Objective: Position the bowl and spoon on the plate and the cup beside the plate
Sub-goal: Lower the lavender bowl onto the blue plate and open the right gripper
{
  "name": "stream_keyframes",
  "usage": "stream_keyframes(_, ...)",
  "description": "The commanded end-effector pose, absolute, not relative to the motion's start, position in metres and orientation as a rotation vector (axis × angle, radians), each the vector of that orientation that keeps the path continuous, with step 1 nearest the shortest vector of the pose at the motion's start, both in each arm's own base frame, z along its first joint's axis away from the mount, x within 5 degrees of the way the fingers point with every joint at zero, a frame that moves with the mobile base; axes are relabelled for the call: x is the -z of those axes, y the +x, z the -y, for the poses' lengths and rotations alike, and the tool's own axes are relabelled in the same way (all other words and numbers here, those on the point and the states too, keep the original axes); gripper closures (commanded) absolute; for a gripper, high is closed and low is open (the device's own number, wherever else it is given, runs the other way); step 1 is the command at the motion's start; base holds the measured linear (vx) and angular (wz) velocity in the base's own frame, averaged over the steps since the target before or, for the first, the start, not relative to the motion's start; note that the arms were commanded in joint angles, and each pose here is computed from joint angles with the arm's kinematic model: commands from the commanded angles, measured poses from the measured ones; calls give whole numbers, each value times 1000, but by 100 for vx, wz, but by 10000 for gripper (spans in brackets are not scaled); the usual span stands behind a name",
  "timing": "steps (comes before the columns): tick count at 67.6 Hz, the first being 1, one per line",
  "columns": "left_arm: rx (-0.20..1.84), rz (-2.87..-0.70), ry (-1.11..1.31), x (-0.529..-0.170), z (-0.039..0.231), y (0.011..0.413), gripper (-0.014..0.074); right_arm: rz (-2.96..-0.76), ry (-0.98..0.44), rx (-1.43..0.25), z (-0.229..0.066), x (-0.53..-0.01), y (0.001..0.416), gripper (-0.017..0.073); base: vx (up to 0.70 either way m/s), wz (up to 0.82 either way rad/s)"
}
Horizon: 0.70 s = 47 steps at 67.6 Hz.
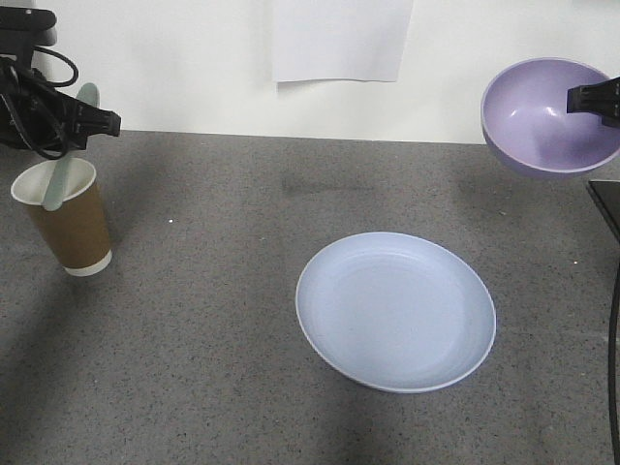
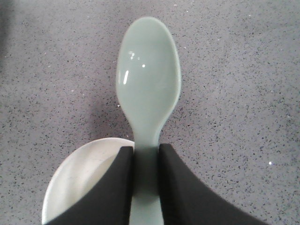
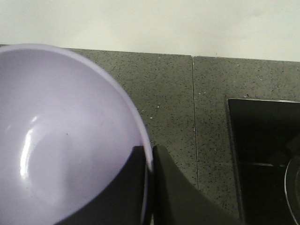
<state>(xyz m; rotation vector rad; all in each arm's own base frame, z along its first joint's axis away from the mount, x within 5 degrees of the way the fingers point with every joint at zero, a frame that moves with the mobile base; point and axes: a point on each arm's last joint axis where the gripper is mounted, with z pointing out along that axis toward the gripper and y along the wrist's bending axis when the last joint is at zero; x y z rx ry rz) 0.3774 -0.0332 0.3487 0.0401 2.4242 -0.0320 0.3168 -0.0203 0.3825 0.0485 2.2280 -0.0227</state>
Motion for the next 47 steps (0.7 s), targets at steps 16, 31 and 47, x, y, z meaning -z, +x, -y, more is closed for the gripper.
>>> stream_keyframes(16, 45, -2292, 37, -379, 33, 371, 600, -2100, 44, 36, 21, -408, 311, 570, 0, 0)
stream_keyframes(31, 45, -2292, 37, -379, 33, 371, 600, -2100, 44, 36, 21, -408, 311, 570, 0, 0)
stream_keyframes(47, 45, -2292, 37, -379, 33, 371, 600, -2100, 44, 36, 21, -408, 311, 570, 0, -1)
